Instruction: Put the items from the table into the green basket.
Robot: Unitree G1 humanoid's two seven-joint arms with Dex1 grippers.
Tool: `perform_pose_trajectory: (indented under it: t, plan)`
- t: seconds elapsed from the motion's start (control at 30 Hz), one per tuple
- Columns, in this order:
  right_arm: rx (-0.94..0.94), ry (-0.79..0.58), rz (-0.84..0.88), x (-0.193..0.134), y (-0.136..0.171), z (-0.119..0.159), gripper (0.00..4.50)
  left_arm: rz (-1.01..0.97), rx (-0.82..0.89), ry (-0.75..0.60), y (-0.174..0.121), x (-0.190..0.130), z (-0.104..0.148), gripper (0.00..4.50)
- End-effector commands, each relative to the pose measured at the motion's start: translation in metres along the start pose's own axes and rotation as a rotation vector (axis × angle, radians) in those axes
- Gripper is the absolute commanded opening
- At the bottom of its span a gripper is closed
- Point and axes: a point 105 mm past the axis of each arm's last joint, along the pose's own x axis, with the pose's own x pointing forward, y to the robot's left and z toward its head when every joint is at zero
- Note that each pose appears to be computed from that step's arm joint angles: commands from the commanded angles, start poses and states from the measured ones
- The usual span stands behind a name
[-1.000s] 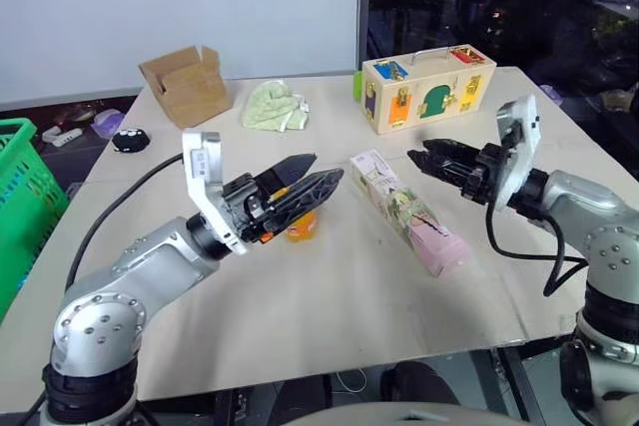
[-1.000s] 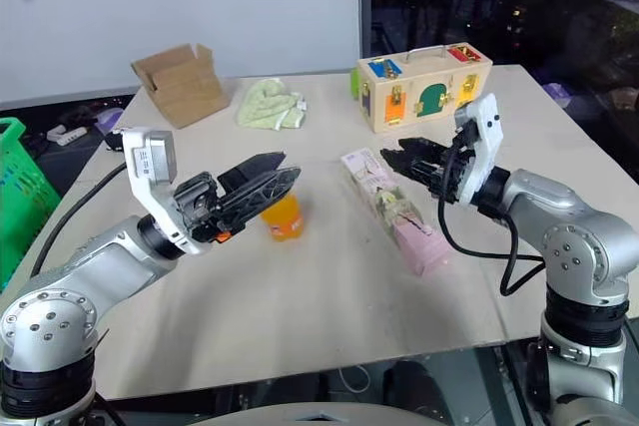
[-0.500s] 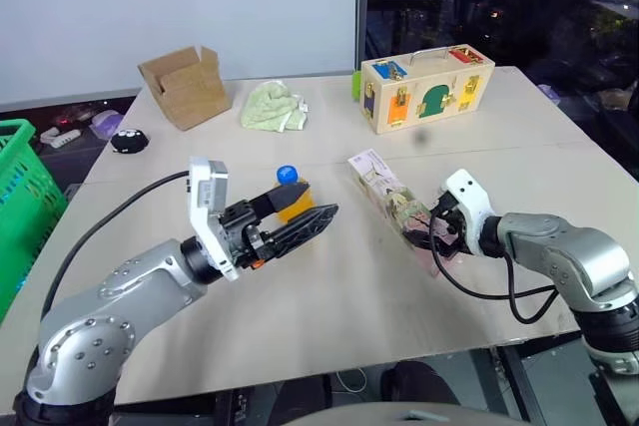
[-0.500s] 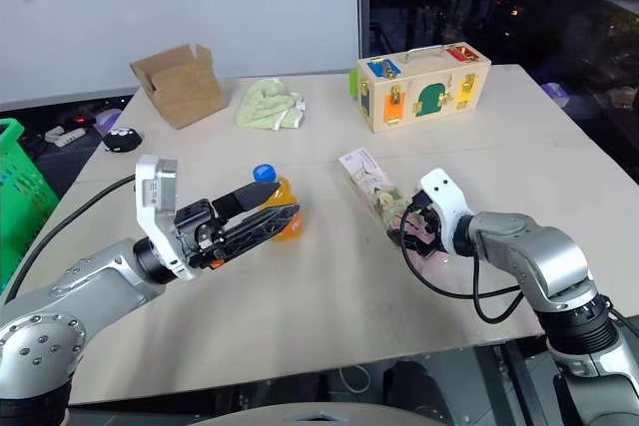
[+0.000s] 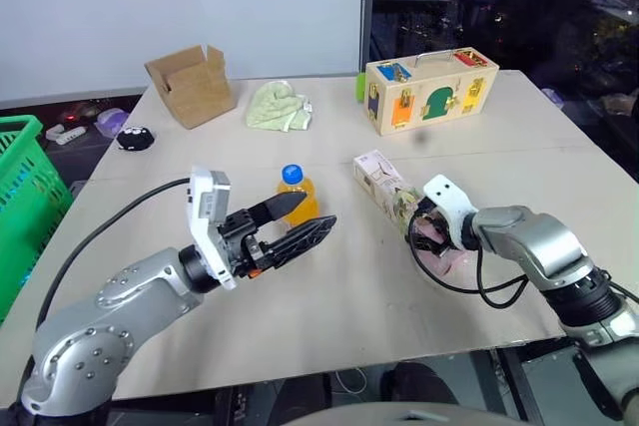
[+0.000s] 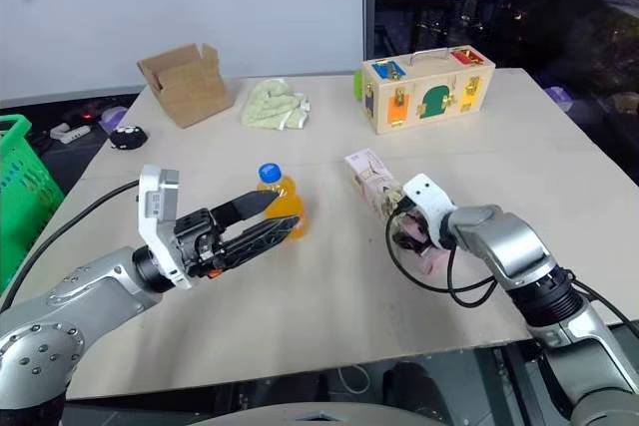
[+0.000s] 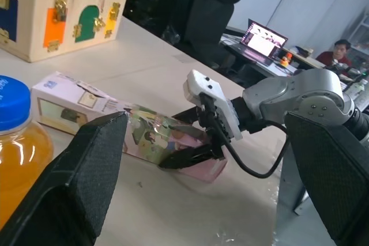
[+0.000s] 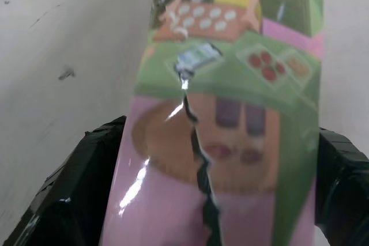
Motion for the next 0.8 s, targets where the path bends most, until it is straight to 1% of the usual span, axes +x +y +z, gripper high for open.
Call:
perform_pose_trajectory:
  t: [0.03, 0.07, 0.1, 0.17, 0.27, 0.37, 0.53, 0.63, 0.7, 0.8]
  plan:
    - [-0.006, 0.015, -0.014, 0.004, -0.007, -0.002, 3.83, -0.025, 0.048, -0.028, -0.008, 0.001, 0.007, 4.5]
    - [-0.008, 0.015, -0.012, 0.004, -0.008, -0.002, 3.51, -0.022, 0.049, -0.03, -0.008, 0.001, 0.007, 4.5]
    - [-0.009, 0.007, -0.006, 0.002, -0.01, 0.0, 3.01, -0.019, 0.05, -0.032, -0.008, 0.002, 0.007, 4.5]
    - [-0.002, -0.012, 0.018, -0.003, -0.011, 0.002, 2.46, -0.012, 0.05, -0.037, -0.007, 0.001, 0.007, 4.5]
    - [0.016, -0.06, 0.029, -0.011, -0.014, 0.008, 2.46, -0.008, 0.048, -0.042, -0.007, 0.001, 0.007, 4.5]
    - [0.046, -0.158, 0.066, -0.023, -0.016, 0.021, 2.46, -0.005, 0.037, -0.054, -0.006, 0.002, 0.008, 4.5]
    - [0.11, -0.327, 0.218, -0.052, -0.005, 0.039, 2.46, -0.013, -0.017, -0.079, -0.006, 0.006, 0.009, 4.5]
    - [0.149, -0.428, 0.311, -0.071, 0.003, 0.048, 2.46, -0.025, -0.088, -0.102, -0.005, 0.008, 0.01, 4.5]
    - [0.164, -0.463, 0.349, -0.078, 0.008, 0.051, 2.46, -0.028, -0.121, -0.098, -0.003, 0.008, 0.008, 4.5]
    - [0.17, -0.475, 0.361, -0.082, 0.013, 0.05, 2.46, -0.041, -0.178, -0.061, -0.002, 0.008, -0.001, 4.5]
